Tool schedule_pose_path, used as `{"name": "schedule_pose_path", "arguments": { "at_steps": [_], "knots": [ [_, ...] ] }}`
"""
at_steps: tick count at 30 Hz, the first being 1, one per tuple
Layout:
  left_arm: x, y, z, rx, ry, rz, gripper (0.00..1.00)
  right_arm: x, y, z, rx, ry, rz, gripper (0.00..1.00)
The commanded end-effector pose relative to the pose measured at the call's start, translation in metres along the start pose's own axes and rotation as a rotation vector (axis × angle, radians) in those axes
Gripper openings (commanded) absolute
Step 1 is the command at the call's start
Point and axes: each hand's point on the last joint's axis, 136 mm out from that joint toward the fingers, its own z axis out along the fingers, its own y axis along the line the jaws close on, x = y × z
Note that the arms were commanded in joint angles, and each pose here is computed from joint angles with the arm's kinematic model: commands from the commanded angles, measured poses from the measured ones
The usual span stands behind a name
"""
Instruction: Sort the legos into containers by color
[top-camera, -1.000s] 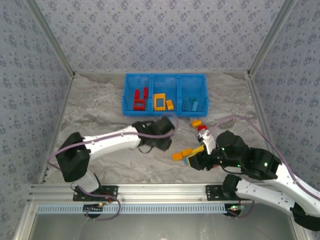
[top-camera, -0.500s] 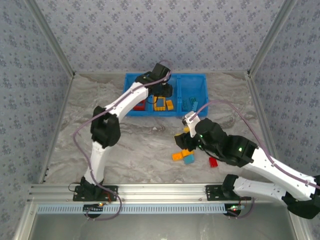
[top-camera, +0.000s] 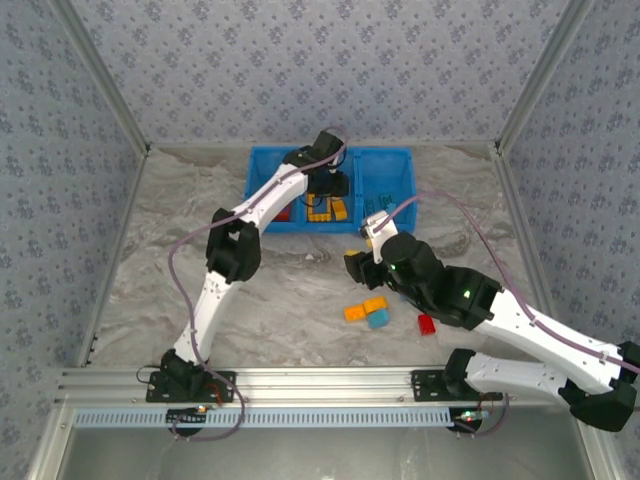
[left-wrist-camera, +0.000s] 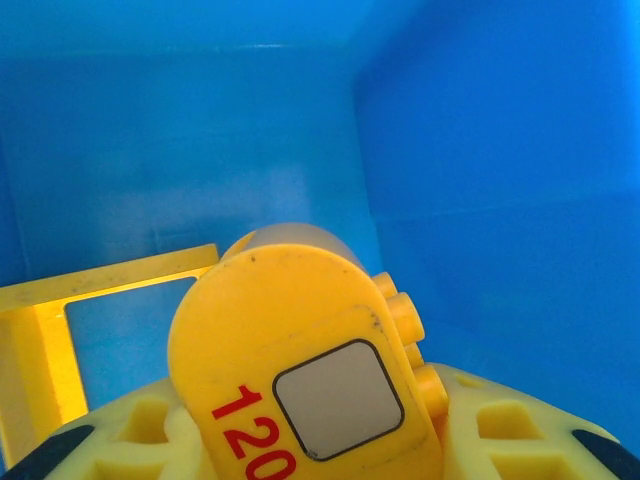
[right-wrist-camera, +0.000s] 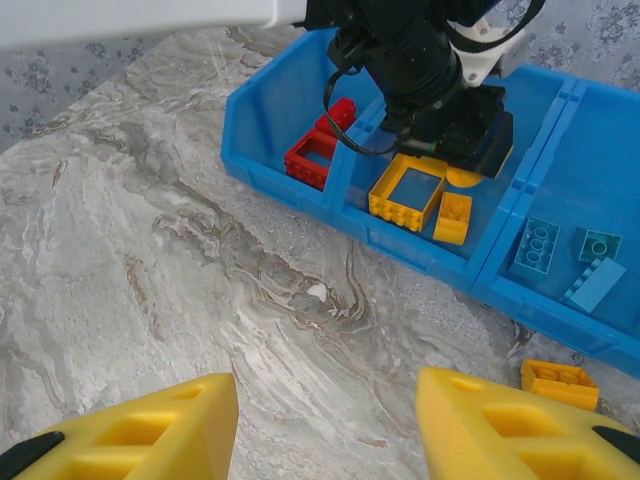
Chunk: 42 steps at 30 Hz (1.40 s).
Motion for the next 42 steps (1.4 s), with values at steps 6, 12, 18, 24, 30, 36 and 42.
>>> {"name": "schedule_pose_path", "arguments": {
  "at_steps": [6, 12, 18, 24, 30, 36, 42],
  "knots": [
    [-0.007, -0.006, 0.002, 0.049, 0.000, -0.031, 0.43, 0.005, -0.006, -0.002, 0.027, 0.000, 0.028, 0.53],
    [-0.014, -0.009, -0.009, 0.050, -0.017, -0.031, 0.58, 0.010, -0.009, -0.005, 0.030, 0.009, 0.037, 0.54],
    [-0.026, -0.020, -0.036, 0.063, -0.065, -0.016, 0.62, 0.025, -0.023, -0.005, 0.087, 0.065, 0.068, 0.55],
    [-0.037, -0.038, -0.087, 0.055, -0.155, 0.029, 0.63, 0.073, -0.044, -0.008, 0.205, 0.251, 0.239, 0.58],
    [0.005, -0.063, -0.165, 0.087, -0.267, 0.110, 0.64, 0.156, -0.036, -0.012, 0.246, 0.557, 0.436, 0.61],
    [0.107, -0.075, -0.227, 0.181, -0.252, 0.184, 0.66, 0.213, -0.024, -0.012, 0.188, 0.779, 0.406, 0.69],
    [0.208, -0.088, -0.260, 0.218, -0.192, 0.314, 0.66, 0.240, -0.023, 0.009, 0.153, 0.869, 0.342, 0.74]
  ]
}}
